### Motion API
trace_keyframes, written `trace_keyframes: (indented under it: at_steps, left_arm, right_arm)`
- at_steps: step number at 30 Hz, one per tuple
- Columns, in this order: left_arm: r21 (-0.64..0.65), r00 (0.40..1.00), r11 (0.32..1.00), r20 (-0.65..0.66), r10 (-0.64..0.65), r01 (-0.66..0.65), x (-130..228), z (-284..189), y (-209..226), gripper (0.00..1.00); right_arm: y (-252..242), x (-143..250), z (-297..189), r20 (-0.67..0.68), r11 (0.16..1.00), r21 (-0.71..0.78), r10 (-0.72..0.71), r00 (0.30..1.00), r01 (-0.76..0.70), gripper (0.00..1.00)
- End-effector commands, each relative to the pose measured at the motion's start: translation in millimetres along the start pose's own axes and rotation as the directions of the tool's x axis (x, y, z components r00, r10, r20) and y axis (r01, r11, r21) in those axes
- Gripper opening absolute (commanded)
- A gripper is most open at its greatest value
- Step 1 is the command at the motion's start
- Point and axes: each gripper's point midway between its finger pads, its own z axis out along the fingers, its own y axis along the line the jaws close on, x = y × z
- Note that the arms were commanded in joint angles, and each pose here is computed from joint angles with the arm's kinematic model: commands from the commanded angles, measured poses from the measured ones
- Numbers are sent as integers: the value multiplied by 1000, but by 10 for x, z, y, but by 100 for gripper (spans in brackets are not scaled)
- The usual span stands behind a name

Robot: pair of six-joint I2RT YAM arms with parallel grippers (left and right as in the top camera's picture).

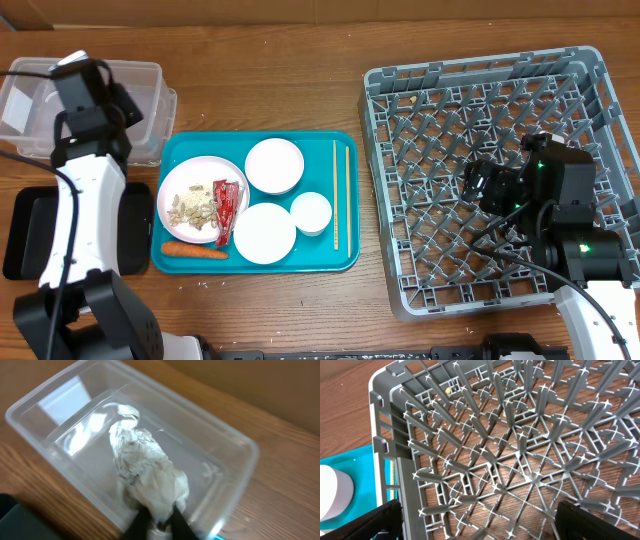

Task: Sort waste into correct bins and load items into the dishwasher

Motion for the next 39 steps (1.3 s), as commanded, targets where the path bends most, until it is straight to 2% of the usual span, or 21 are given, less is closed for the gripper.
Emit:
trace_keyframes:
  at_steps: [1, 6, 9, 13, 17, 20, 24, 29, 33, 39]
  left_arm:
    - [-35, 1000, 999, -24, 12, -12, 60, 179, 94, 45]
    - [2, 999, 1000, -34, 23, -23, 87, 173, -3, 48]
    - [96, 996, 995, -80, 38, -31, 185, 84, -189, 42]
    - [290, 971, 956, -215, 109, -43, 543, -204, -639, 38]
    - [382, 906, 922, -364, 216, -67, 1034, -497, -936, 41]
    - [375, 823, 923, -497, 277, -84, 1458, -723, -991, 42]
    - [351, 740, 924, -579, 341, -151, 1792, -895, -994, 41]
    - [300, 698, 934, -627, 347, -194, 1964, -928, -941, 44]
    - [272, 676, 945, -664, 320, -181, 2048, -920, -905, 47]
    - [222, 606, 957, -741, 289, -185, 2232, -985, -776, 53]
  right_arm:
    - [40, -108, -69, 34, 1000, -12, 3, 999, -3, 100]
    - [39, -107, -69, 33, 1000, -11, 3, 999, -2, 100]
    - [38, -104, -69, 32, 1000, -11, 3, 999, -2, 100]
    - [37, -99, -69, 30, 1000, -10, 3, 1000, -2, 100]
    - [36, -100, -69, 30, 1000, -10, 3, 1000, -3, 100]
    - [37, -101, -69, 31, 1000, -10, 3, 1000, -3, 100]
    - [36, -100, -69, 30, 1000, -10, 3, 1000, -2, 100]
    - [36, -100, -69, 30, 1000, -10, 3, 1000, -2, 100]
    - [36, -99, -69, 30, 1000, -10, 0, 1000, 0, 100]
    - [30, -79, -68, 22, 1000, -7, 0, 1000, 0, 100]
